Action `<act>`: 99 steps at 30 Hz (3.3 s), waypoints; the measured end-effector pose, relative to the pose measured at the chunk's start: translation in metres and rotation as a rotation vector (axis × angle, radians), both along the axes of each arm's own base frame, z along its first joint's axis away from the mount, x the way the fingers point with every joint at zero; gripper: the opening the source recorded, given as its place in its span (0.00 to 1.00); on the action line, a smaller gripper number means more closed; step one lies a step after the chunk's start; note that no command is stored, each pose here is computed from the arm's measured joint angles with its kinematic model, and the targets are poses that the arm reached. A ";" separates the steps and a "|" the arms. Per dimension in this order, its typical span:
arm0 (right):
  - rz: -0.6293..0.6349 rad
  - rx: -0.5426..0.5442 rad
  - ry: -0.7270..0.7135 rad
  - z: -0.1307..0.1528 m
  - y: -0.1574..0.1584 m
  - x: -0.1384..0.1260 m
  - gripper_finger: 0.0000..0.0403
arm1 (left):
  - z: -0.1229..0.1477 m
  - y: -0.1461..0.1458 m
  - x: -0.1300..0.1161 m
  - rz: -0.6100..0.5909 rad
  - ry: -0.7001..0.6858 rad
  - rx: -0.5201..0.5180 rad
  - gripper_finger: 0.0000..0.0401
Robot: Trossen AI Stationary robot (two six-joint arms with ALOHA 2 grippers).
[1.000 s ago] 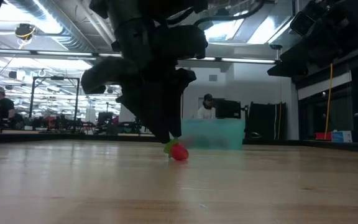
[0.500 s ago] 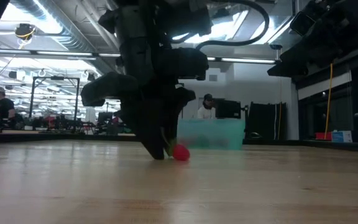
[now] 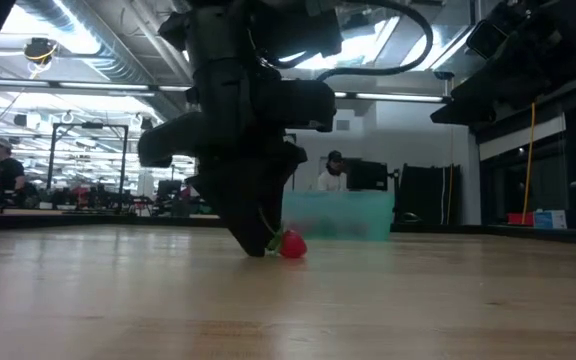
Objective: Pick and placing Produce into tupperware
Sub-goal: Put the red strawberry into the blue bin
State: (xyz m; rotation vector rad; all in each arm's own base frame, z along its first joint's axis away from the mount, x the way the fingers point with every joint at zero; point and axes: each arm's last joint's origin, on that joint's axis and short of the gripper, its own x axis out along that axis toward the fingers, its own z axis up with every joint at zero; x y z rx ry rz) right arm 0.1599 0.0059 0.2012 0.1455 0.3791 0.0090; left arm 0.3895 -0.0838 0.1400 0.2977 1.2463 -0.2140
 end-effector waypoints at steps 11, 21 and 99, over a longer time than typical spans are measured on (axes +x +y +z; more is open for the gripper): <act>0.001 -0.001 0.004 0.000 0.000 0.000 0.68 | 0.009 -0.013 0.001 0.031 0.035 -0.062 0.34; 0.000 0.002 0.004 -0.001 0.000 0.000 0.68 | 0.009 -0.011 0.001 0.038 0.029 -0.052 0.34; -0.007 0.015 0.065 -0.016 0.001 0.018 0.68 | 0.037 -0.033 0.014 -0.081 -0.133 0.120 0.27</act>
